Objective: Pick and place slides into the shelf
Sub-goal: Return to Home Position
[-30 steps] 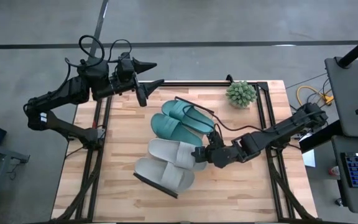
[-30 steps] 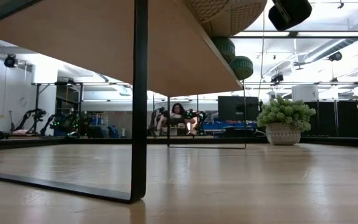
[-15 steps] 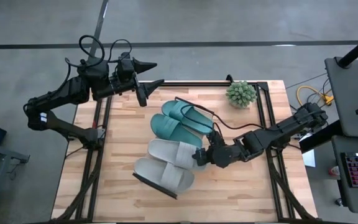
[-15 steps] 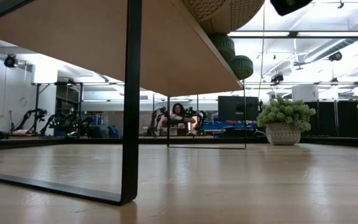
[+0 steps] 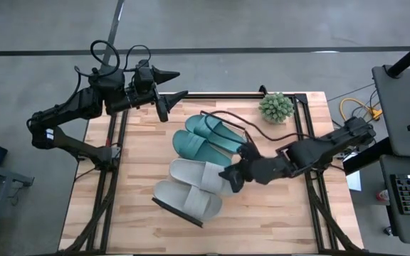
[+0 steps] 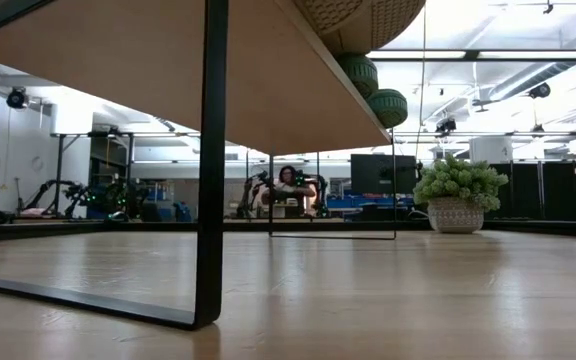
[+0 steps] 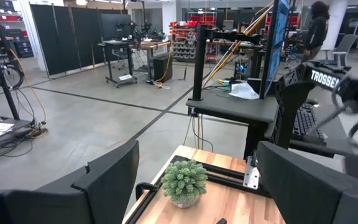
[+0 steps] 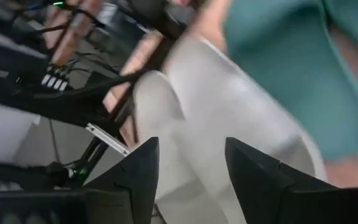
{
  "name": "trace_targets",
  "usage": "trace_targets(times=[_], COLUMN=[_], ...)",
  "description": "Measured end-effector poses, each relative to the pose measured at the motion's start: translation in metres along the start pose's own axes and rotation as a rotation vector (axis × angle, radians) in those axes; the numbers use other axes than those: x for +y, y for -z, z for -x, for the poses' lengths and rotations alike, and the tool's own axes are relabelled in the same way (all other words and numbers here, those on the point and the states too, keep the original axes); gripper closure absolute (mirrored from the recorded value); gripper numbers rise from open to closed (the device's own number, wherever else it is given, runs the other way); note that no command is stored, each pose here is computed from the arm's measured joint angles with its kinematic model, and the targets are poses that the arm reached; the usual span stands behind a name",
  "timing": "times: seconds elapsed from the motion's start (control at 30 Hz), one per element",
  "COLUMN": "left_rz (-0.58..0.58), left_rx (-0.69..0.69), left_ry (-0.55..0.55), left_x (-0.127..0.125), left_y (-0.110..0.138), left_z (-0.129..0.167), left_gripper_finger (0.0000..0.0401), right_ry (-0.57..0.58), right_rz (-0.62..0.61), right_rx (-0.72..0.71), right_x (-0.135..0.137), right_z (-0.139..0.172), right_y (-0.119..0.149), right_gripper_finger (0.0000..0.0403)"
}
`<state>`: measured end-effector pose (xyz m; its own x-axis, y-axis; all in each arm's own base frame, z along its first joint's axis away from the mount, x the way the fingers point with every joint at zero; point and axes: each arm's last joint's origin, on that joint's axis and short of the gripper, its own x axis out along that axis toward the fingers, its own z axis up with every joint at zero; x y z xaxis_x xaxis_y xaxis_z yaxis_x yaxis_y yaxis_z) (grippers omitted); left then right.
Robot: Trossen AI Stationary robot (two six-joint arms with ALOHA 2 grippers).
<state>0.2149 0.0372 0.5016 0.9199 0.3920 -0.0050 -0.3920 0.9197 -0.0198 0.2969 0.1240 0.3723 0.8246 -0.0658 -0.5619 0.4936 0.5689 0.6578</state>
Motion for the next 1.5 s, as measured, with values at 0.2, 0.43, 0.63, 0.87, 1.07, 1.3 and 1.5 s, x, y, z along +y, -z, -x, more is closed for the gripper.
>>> trace_targets(times=[0.2,0.43,0.63,0.87,1.07,1.3,1.5], left_rz=[0.000,0.001,0.027,-0.020,-0.134,-0.217,-0.218], left_rx=[0.001,-0.002,-0.015,-0.065,-0.059,0.043,0.045], left_ry=[0.039,0.260,0.352,0.308,0.162,0.095,0.121], left_x=[-0.001,-0.007,-0.010,-0.007,-0.012,-0.022,-0.012], left_y=[0.000,-0.001,-0.003,-0.012,-0.013,0.008,0.028], left_z=[0.000,0.003,0.005,0.025,0.058,0.076,0.094], left_gripper_finger=[0.0090,0.0121,0.0221,0.0363,0.0389,0.0400,0.0401], right_ry=[-0.091,-0.243,-0.259,-0.250,-0.230,-0.201,-0.189], right_rz=[0.398,0.736,0.875,0.901,0.885,0.852,0.829], right_rx=[-0.127,-0.214,-0.262,-0.270,-0.260,-0.264,-0.282], right_x=[0.028,0.052,0.053,0.041,0.028,0.013,0.002], right_z=[0.030,0.066,0.083,0.097,0.100,0.102,0.108], right_y=[-0.028,-0.051,-0.062,-0.065,-0.063,-0.066,-0.071], right_gripper_finger=[0.0237,0.0301,0.0387,0.0394,0.0394,0.0394,0.0394])
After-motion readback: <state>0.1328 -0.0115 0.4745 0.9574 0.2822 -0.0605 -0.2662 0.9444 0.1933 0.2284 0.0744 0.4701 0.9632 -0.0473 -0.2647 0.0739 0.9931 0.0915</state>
